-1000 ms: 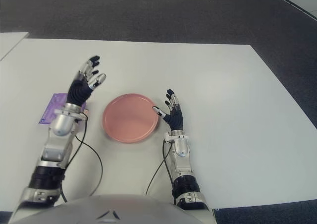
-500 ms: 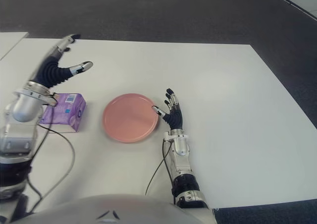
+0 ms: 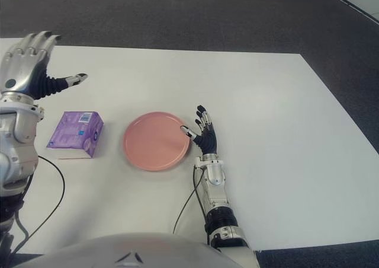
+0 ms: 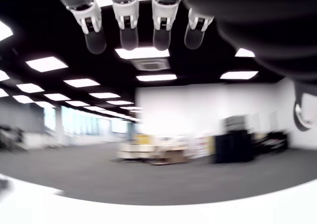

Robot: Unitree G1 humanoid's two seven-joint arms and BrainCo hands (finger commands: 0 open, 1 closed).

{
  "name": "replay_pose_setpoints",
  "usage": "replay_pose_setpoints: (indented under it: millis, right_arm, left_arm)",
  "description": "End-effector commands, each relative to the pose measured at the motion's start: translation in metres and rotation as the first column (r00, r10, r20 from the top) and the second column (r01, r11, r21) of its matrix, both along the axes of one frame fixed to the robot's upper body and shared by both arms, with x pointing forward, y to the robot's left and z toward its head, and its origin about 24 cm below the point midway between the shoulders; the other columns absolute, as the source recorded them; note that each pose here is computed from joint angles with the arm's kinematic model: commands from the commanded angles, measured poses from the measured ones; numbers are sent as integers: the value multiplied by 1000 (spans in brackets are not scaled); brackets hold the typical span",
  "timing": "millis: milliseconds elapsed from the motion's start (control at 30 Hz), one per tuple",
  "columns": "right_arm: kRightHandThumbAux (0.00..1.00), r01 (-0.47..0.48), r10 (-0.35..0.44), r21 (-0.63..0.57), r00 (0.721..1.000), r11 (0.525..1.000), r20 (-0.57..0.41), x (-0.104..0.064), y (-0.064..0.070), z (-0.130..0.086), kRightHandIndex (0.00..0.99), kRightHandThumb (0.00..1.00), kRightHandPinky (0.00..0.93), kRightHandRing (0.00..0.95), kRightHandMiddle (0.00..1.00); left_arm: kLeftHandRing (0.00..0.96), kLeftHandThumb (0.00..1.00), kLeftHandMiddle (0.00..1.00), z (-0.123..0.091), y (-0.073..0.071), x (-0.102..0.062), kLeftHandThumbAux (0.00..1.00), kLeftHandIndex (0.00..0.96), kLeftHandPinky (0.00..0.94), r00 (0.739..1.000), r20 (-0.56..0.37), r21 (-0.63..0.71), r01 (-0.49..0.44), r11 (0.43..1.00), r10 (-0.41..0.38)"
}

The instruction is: Put the tissue paper into the plate.

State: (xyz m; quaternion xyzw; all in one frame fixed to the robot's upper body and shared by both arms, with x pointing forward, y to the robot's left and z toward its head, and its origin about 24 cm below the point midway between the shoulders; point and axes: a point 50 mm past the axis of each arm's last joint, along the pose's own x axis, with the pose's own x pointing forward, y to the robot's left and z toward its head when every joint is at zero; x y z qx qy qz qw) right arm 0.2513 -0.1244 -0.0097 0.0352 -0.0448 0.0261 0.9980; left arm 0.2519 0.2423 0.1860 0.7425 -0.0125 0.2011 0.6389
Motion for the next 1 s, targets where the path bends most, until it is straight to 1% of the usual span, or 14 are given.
replay_pose_setpoints:
  millis: [33,100,167,267,367,467,533,633,733,833,1000]
  right_arm:
    - [743,7,-4,10,976,1000,-219,-23,3,-38,37,104,51,13,21]
    - [749,15,-10,18,975,1000,-220,-24,3,-40,35,97,44,8,16]
    - [750,22,-18,16,978,1000,-209,-24,3,-40,33,92,42,4,12]
    - [750,25,-22,12,980,1000,-196,-24,3,-40,32,86,40,1,8]
    - [747,25,-22,11,982,1000,-189,-24,3,-40,30,83,39,0,6]
    - [735,19,-17,13,984,1000,-178,-24,2,-40,30,86,35,0,5]
    - [733,16,-14,14,985,1000,-172,-24,2,-40,29,87,33,0,4]
    - [723,3,0,21,988,1000,-157,-24,0,-41,31,84,33,0,3]
    - [714,-5,9,28,990,1000,-144,-24,-1,-42,33,80,34,0,2]
    - [707,-8,13,37,990,999,-137,-25,-2,-43,36,75,35,0,2]
    - [715,-12,18,51,991,999,-130,-25,-3,-44,40,71,44,0,5]
  left_arm:
    - [0,18,0,-27,16,-2,336,0,0,964,-149,125,-204,971,221]
    - [0,27,0,-30,20,-1,329,0,0,945,-181,151,-248,957,273]
    - [0,29,0,-34,23,-1,318,0,0,919,-227,173,-287,942,322]
    - [0,26,0,-38,25,-3,300,0,0,898,-263,182,-314,932,354]
    - [0,22,0,-40,25,-4,285,0,0,888,-279,184,-325,928,366]
    - [0,25,0,-44,26,-6,271,0,0,868,-309,197,-342,919,389]
    - [0,22,0,-46,26,-7,265,0,0,860,-321,203,-347,916,397]
    - [0,16,0,-57,26,-10,249,0,0,842,-357,223,-344,912,405]
    - [0,10,0,-73,26,-10,236,0,0,821,-397,251,-332,909,410]
    - [0,3,0,-81,27,-10,222,0,0,803,-425,280,-323,904,418]
    - [0,0,0,-89,26,-13,196,0,0,796,-440,289,-313,905,416]
